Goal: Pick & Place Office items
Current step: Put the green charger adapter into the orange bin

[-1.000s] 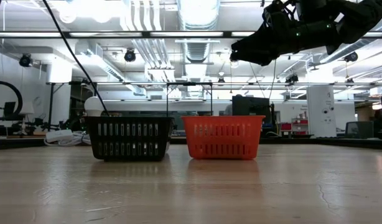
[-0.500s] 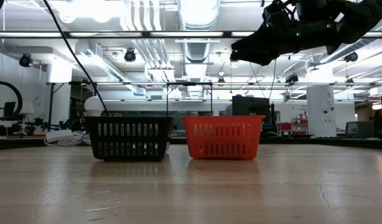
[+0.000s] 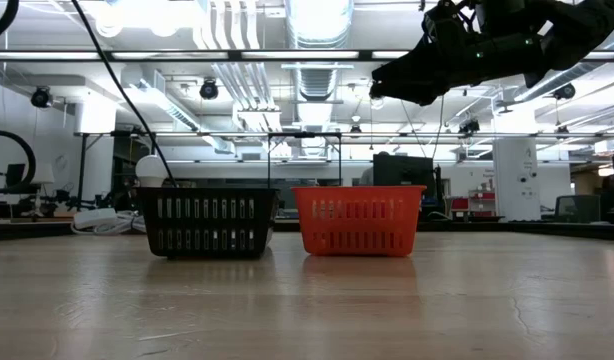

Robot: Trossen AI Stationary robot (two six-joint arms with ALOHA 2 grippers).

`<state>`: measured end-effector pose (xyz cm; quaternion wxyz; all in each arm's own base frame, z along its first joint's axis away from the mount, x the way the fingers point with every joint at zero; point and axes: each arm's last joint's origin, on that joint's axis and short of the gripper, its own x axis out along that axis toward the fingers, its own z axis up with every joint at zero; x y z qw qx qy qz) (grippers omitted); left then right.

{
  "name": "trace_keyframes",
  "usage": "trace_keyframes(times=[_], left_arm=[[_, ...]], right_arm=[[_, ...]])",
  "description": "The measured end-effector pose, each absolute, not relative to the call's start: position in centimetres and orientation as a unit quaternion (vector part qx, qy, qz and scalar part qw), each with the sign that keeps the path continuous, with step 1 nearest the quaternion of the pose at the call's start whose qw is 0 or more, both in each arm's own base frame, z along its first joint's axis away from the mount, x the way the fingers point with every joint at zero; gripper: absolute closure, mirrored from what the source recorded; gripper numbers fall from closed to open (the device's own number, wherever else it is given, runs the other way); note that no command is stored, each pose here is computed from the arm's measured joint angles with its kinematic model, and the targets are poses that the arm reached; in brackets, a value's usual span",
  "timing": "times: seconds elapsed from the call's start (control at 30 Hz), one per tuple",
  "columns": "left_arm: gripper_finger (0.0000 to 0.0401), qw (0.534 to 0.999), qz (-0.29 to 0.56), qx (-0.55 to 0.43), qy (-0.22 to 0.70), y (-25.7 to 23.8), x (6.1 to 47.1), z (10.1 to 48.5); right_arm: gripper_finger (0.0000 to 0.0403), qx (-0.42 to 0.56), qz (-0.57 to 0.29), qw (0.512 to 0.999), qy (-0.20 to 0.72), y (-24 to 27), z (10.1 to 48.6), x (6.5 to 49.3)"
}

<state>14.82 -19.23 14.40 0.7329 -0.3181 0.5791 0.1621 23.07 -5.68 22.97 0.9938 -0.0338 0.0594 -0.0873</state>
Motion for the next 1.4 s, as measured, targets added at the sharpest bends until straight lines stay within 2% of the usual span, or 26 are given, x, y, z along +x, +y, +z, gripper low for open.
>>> trace_keyframes(times=[0.3, 0.8, 1.03, 1.2, 1.4], left_arm=[[0.0269, 0.732, 0.165, -0.319, 0.579, -19.1, 14.9, 14.4], [0.0270, 0.733, 0.164, -0.318, 0.578, -19.2, 15.0, 14.5], [0.0271, 0.745, 0.141, -0.316, 0.571, -20.2, 15.8, 16.8], [0.0271, 0.791, 0.158, -0.272, 0.525, -20.6, 16.6, 19.7], [0.0272, 0.868, 0.170, -0.223, 0.411, -21.0, 17.8, 23.3]], right_arm=[[0.0062, -0.034, -0.087, 0.994, 0.060, -5.7, 23.0, 23.1], [0.0059, -0.034, -0.087, 0.994, 0.060, -5.7, 22.9, 23.1], [0.0061, -0.034, -0.087, 0.994, 0.060, -5.7, 22.9, 23.1], [0.0054, -0.034, -0.087, 0.994, 0.060, -5.7, 22.9, 23.1], [0.0056, -0.034, -0.087, 0.994, 0.060, -5.7, 22.9, 23.1]])
